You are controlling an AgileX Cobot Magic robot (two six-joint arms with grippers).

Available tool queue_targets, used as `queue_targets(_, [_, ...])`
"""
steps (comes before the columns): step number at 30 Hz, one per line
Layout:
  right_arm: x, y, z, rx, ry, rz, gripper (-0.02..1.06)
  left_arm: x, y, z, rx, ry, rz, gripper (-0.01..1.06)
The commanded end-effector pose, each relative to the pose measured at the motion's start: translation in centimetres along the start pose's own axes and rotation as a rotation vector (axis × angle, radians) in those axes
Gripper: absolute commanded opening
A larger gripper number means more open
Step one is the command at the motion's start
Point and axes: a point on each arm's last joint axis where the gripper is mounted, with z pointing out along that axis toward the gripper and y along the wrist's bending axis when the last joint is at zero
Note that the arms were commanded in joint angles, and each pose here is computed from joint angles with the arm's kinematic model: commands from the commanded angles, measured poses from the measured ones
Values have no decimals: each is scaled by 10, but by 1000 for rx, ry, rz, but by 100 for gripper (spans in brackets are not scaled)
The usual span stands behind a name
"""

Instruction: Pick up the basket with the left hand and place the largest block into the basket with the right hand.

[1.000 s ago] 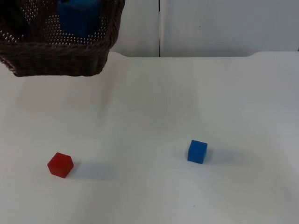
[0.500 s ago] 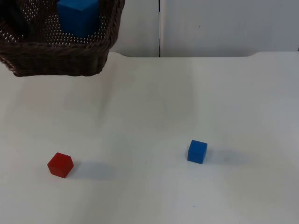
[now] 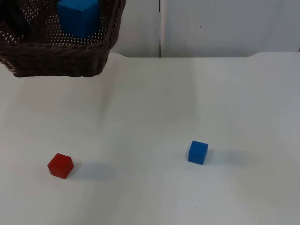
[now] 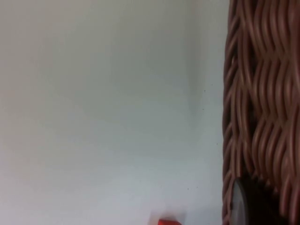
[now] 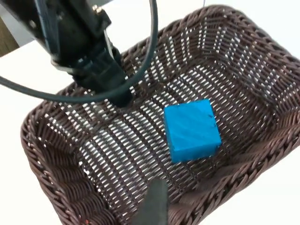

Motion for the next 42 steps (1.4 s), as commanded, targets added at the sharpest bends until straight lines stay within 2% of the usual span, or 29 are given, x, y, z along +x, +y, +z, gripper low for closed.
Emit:
queue_targets(1, [-4, 0, -12, 3, -22, 4, 75, -1, -4, 1, 35, -8, -7, 0])
queue_targets(7, [-3, 0, -12, 0, -11, 11, 75, -1, -14, 32, 47, 58, 31, 0])
queue_targets(13, [-3, 0, -12, 0, -11, 11, 75, -4, -33, 72, 43, 50, 86, 0])
queue_targets(22, [-8, 3, -29, 6, -44, 4, 75, -3, -43, 128, 29, 59, 115, 0])
queue_targets(31, [-18, 10, -73, 20, -123, -12, 75, 5, -31, 180, 48, 126, 85, 0])
queue_targets(38, [-21, 14, -87, 21, -149, -18, 75, 8, -24, 193, 39, 145, 94, 0])
queue_targets(40, [-21, 14, -89, 21, -153, -19, 75, 9, -22, 195, 39, 150, 95, 3])
queue_targets(42, [-21, 14, -90, 22, -155, -19, 75, 10, -21, 198, 38, 155, 92, 12])
